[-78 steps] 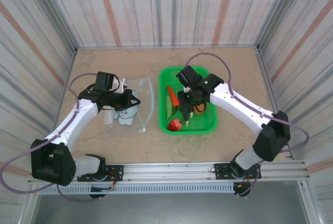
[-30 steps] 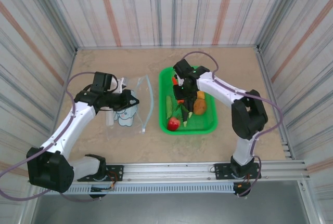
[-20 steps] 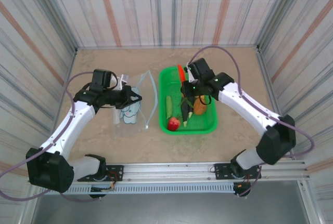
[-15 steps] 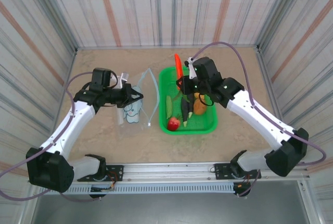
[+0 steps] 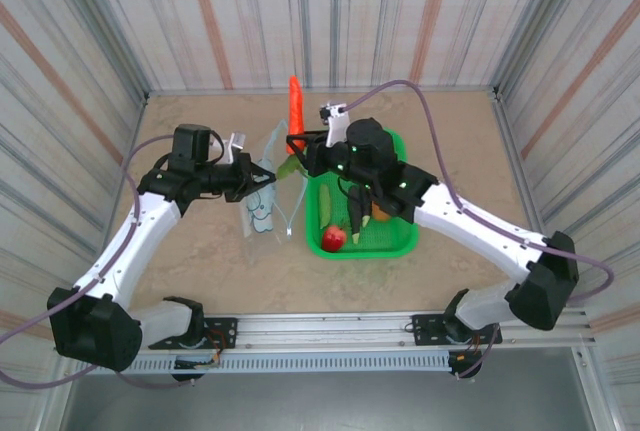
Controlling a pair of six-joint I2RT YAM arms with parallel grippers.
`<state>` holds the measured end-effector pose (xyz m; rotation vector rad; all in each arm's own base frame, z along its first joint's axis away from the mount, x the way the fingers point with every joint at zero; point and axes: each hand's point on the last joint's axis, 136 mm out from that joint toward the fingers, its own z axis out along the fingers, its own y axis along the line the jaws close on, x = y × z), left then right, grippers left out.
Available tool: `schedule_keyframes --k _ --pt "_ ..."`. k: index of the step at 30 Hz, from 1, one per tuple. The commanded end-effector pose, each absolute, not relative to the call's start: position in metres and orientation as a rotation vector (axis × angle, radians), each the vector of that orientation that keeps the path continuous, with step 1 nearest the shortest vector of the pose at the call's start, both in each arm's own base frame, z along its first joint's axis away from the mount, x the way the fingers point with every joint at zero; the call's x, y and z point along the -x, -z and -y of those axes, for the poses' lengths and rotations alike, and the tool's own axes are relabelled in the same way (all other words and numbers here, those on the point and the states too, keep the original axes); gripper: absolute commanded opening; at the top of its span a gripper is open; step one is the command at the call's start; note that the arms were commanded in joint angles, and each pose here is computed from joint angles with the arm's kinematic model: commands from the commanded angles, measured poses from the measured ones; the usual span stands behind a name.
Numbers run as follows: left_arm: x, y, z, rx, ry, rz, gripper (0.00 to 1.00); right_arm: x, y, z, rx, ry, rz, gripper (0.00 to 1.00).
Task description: Place the food in the zip-top bag and seal the zipper
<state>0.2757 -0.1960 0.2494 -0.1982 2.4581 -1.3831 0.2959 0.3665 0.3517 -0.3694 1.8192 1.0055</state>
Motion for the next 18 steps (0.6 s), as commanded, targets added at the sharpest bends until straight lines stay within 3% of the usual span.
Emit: schedule_keyframes --k 1,6,18 --pt "-0.273 -0.275 0.198 0.160 1.435 -2.385 0.00 -0.297 -0.348 -0.388 0.347 -1.073 -1.780 0.09" --pt "-0.274 -0.292 0.197 0.142 1.441 -2.346 0.00 -0.294 -0.317 -0.402 0.370 -1.029 -1.814 0.08" --pt "-0.274 -0.326 0.186 0.120 1.435 -2.248 0.00 -0.289 -0.257 -0.379 0.384 -0.889 -1.952 0.10"
